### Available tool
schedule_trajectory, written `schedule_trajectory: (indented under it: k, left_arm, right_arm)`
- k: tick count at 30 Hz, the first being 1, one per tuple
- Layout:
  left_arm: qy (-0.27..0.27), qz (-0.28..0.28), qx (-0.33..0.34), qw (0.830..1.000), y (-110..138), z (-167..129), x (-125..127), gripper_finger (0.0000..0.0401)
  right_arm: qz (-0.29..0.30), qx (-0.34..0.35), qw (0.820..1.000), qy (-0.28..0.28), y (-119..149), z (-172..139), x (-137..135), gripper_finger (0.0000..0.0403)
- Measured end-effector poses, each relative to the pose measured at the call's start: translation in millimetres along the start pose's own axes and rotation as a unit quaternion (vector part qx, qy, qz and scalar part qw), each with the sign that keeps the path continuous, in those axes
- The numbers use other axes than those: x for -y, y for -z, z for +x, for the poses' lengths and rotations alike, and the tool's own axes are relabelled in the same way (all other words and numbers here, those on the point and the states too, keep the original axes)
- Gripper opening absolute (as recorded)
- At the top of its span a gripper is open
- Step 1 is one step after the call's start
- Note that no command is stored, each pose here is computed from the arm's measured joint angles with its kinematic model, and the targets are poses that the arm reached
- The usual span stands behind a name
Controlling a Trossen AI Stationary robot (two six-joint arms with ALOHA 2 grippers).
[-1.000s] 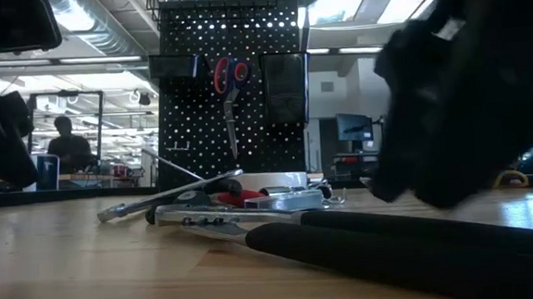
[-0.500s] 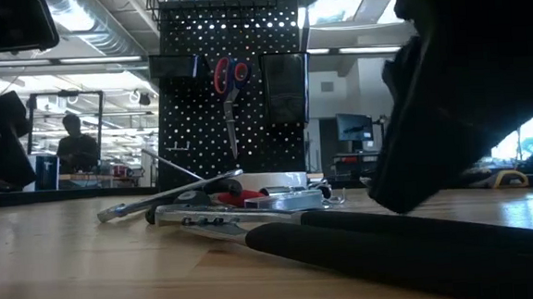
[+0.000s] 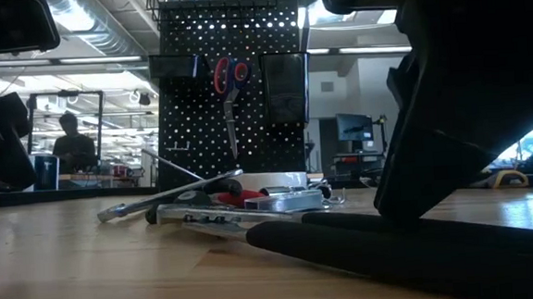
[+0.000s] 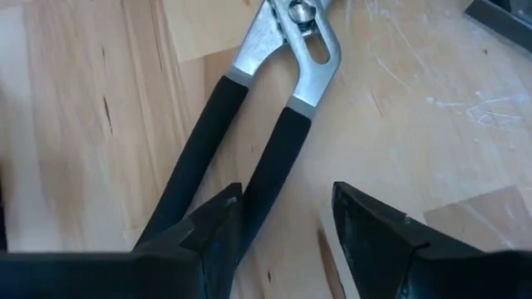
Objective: Hang tools onto peg board
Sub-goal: Put the black slip-joint pliers into the right black bin on the peg board
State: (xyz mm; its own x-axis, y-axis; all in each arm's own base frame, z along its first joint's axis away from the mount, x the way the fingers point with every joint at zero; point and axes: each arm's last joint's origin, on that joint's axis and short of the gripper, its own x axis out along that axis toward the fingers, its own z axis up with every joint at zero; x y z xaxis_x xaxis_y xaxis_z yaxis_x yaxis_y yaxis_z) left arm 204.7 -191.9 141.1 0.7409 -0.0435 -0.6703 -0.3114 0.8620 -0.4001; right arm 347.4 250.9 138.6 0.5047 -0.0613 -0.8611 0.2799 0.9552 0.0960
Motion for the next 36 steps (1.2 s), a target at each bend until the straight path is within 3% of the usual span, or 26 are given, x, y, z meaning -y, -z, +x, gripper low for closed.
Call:
schedule_trajectory:
  k: [14,18,27,36]
  left_arm:
    - [0.001,0.001,0.001,1.000,-0.2,0.1,0.1,0.0210]
    - [0.000,0.002,0.000,1.000,-0.1,0.1,-0.1,0.0210]
    - [0.000,0.003,0.001,1.000,-0.2,0.2,0.0,0.0210]
    - [0.000,0.012,0.001,1.000,-0.2,0.2,0.1,0.0210]
  right_arm:
    - [0.022,-0.052,0.998,-0.032,-7.2,18.9,8.2,0.0184]
    - [0.021,-0.047,0.999,-0.019,-6.5,19.8,9.5,0.0155]
    - [-0.009,-0.046,0.999,-0.011,-5.8,18.3,10.9,0.0046]
    - [-0.034,-0.032,0.999,-0.005,-7.7,-4.7,10.9,0.0053]
